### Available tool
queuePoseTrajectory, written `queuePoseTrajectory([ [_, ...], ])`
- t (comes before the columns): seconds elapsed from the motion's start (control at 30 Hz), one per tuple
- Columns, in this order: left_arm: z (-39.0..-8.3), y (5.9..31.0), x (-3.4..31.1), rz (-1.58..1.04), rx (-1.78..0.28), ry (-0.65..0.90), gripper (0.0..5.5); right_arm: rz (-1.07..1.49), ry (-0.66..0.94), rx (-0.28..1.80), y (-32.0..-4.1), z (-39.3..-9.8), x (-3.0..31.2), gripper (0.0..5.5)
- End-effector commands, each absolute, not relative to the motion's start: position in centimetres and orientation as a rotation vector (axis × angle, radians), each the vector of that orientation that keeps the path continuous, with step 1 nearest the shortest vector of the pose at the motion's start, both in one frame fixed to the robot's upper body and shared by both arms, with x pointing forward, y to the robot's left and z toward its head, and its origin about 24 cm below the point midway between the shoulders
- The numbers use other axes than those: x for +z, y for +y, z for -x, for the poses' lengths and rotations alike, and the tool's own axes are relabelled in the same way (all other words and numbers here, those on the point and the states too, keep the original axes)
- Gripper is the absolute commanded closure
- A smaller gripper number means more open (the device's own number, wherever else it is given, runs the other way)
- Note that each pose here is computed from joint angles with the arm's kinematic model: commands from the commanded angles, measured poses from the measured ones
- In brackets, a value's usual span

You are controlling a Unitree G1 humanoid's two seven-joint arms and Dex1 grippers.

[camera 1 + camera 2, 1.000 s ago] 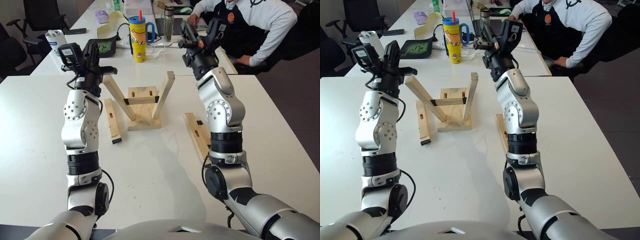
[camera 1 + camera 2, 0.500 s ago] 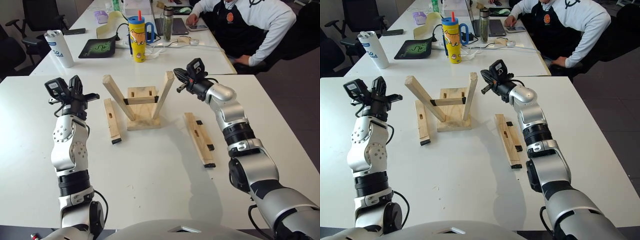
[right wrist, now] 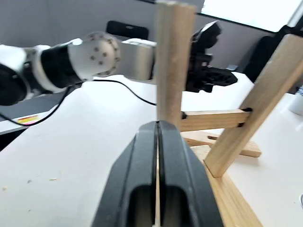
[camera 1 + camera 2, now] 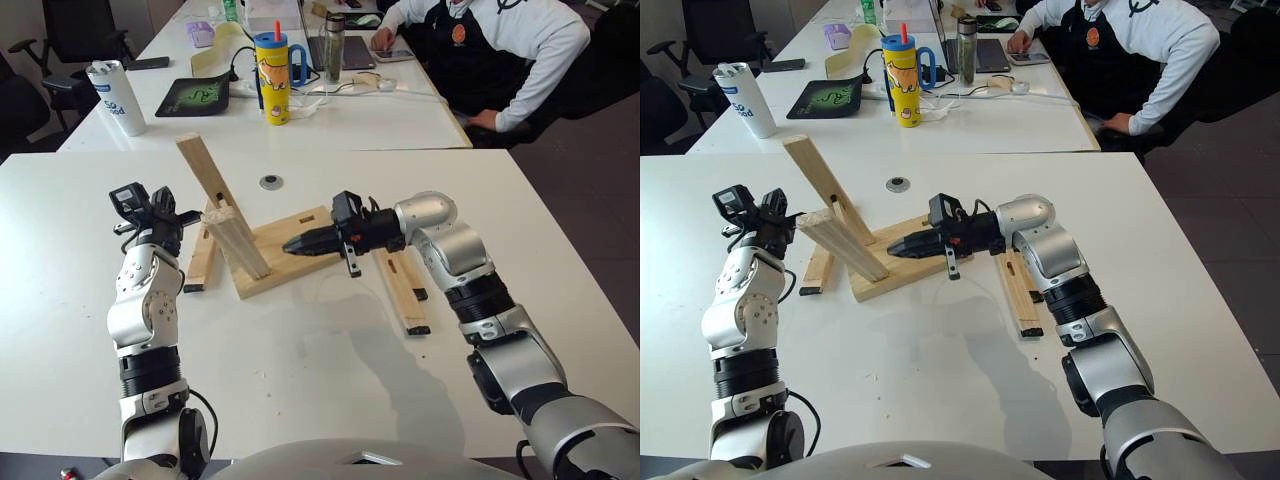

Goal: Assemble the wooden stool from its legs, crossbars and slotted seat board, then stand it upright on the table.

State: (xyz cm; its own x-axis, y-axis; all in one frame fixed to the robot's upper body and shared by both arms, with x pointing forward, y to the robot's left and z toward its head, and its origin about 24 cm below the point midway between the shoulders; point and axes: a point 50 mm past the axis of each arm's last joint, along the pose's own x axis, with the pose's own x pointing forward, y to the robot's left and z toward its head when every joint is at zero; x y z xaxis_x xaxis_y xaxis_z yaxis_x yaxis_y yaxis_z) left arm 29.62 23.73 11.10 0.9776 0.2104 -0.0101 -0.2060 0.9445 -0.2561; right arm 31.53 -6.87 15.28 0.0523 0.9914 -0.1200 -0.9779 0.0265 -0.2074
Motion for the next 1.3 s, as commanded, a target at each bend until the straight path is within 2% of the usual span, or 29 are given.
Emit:
queuePoseTrajectory([
  [0.03, -29.3, 24.2, 10.4, 0.219, 0.209, 0.035, 5.48, 0.469, 0.041, 0.994, -8.8, -36.6, 14.0, 5.5],
  [0.17, -29.1, 23.8, 10.1, 0.142, 0.13, 0.089, 5.48, 0.641, 0.196, 0.86, -10.1, -37.7, 11.4, 5.5],
  [0.3, -27.8, 23.7, 9.0, -0.086, -0.023, 0.269, 5.48, 0.813, 0.278, 0.986, -9.9, -36.5, 8.6, 5.5],
  [0.4, -26.1, 23.7, 9.3, -0.331, -0.203, 0.34, 5.48, 0.934, 0.258, 1.038, -9.6, -35.9, 7.4, 5.5],
  [0.63, -22.4, 22.1, 12.0, -0.412, -0.669, 0.417, 5.48, 1.035, 0.245, 1.068, -9.1, -35.5, 6.3, 5.5],
  [0.73, -20.1, 21.1, 10.9, -0.45, -0.894, 0.516, 5.48, 1.014, 0.23, 1.06, -9.2, -35.7, 6.9, 5.5],
  [0.8, -19.5, 20.8, 10.1, -0.445, -0.96, 0.552, 5.48, 0.996, 0.232, 1.072, -9.1, -35.5, 6.9, 5.5],
  [0.97, -21.2, 19.9, 8.1, -0.456, -0.933, 0.545, 5.48, 1.012, 0.289, 1.053, -9.6, -35.4, 5.9, 5.5],
  [1.13, -24.7, 20.2, 5.6, -0.541, -0.763, 0.515, 5.48, 1.048, 0.345, 1.134, -10.1, -34.9, 5.6, 5.5],
  [1.2, -25.7, 20.8, 5.0, -0.581, -0.715, 0.509, 5.48, 1.064, 0.382, 1.228, -10.5, -34.2, 5.5, 5.5],
  [1.3, -27.1, 21.3, 4.9, -0.611, -0.655, 0.48, 5.48, 1.025, 0.453, 1.457, -10.8, -31.5, 5.5, 5.5],
])
